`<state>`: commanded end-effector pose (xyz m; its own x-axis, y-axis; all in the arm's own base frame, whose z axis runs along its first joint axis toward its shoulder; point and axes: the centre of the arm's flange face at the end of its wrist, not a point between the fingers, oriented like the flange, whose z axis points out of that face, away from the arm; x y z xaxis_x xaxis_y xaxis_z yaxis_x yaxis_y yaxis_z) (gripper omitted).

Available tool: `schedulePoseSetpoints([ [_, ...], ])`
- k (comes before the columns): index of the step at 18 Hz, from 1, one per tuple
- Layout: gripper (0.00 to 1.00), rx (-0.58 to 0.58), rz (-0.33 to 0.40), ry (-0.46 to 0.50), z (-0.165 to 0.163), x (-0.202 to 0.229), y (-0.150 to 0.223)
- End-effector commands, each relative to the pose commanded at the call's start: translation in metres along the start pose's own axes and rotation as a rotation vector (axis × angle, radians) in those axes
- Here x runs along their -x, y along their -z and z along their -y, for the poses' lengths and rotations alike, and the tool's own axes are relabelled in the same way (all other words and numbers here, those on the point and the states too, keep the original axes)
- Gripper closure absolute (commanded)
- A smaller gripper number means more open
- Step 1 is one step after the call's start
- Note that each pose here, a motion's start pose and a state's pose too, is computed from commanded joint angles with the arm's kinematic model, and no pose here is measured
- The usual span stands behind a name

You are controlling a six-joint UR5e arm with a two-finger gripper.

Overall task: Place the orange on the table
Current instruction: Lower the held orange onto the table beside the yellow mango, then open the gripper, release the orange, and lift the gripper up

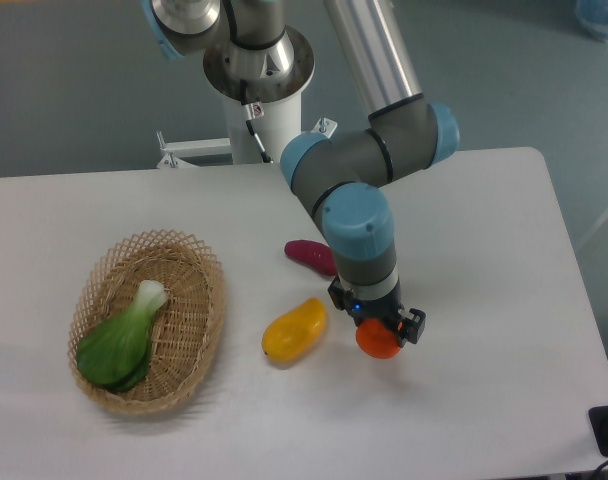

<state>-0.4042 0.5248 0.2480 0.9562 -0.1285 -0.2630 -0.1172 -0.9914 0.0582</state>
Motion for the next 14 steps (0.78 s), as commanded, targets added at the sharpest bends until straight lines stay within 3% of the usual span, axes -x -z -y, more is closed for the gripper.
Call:
schedulePoseSetpoints([
  [9,0.01,-0.030,0.014,0.010,0.003,0.006,0.015],
  [14,0.00,-0.134,-0.005,0.054,-0.008,0.026,0.036],
])
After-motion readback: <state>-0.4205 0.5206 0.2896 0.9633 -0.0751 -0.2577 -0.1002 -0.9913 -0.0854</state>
